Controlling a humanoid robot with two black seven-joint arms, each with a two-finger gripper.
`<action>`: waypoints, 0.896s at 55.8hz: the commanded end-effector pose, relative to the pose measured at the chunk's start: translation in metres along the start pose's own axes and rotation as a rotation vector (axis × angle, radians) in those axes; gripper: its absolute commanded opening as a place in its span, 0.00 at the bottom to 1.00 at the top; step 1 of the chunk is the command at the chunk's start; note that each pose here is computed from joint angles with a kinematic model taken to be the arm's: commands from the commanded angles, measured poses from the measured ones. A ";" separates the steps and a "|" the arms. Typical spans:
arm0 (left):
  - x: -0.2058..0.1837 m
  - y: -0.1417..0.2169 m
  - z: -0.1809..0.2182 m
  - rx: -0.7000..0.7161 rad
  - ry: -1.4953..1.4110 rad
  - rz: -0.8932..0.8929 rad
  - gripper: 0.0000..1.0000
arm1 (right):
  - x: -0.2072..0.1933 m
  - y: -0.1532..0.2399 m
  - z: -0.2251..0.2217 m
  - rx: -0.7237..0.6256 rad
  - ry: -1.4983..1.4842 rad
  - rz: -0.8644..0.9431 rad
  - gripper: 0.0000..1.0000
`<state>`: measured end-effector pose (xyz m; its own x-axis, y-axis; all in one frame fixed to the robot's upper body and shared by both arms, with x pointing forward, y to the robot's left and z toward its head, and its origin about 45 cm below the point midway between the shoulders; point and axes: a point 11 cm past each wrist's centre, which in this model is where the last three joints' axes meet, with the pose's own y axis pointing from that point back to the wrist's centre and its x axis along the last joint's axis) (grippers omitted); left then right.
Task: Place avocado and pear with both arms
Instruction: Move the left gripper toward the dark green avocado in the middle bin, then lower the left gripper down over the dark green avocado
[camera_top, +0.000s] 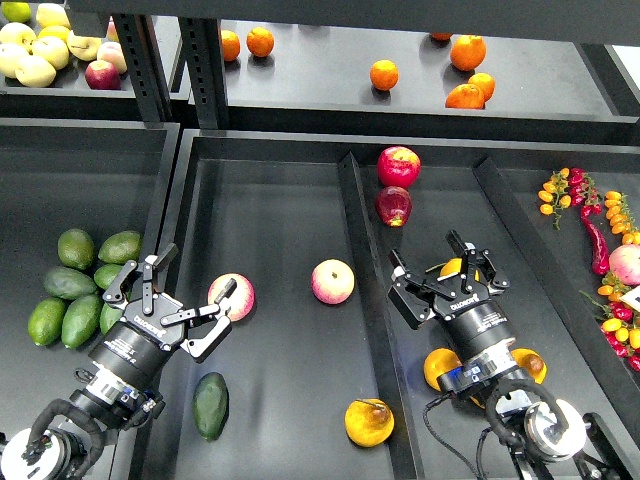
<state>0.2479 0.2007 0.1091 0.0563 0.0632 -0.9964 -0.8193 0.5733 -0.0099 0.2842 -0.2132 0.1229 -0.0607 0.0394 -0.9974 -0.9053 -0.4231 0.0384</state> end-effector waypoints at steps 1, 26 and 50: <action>-0.003 -0.010 0.010 0.083 -0.102 0.019 1.00 | 0.000 -0.001 0.000 -0.002 0.000 0.001 0.99; -0.044 -0.049 0.053 0.591 -0.728 0.126 1.00 | 0.007 -0.012 -0.001 -0.020 -0.029 0.132 1.00; -0.078 -0.084 0.056 1.058 -1.285 0.215 1.00 | -0.060 -0.048 -0.046 0.066 0.029 -0.035 0.99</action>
<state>0.3419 0.2000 0.1891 0.7670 0.5322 -0.3584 -0.2379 0.7547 0.6115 0.3451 -0.2319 0.1704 -0.0356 0.0261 -0.9990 -0.9244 -0.3808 0.0230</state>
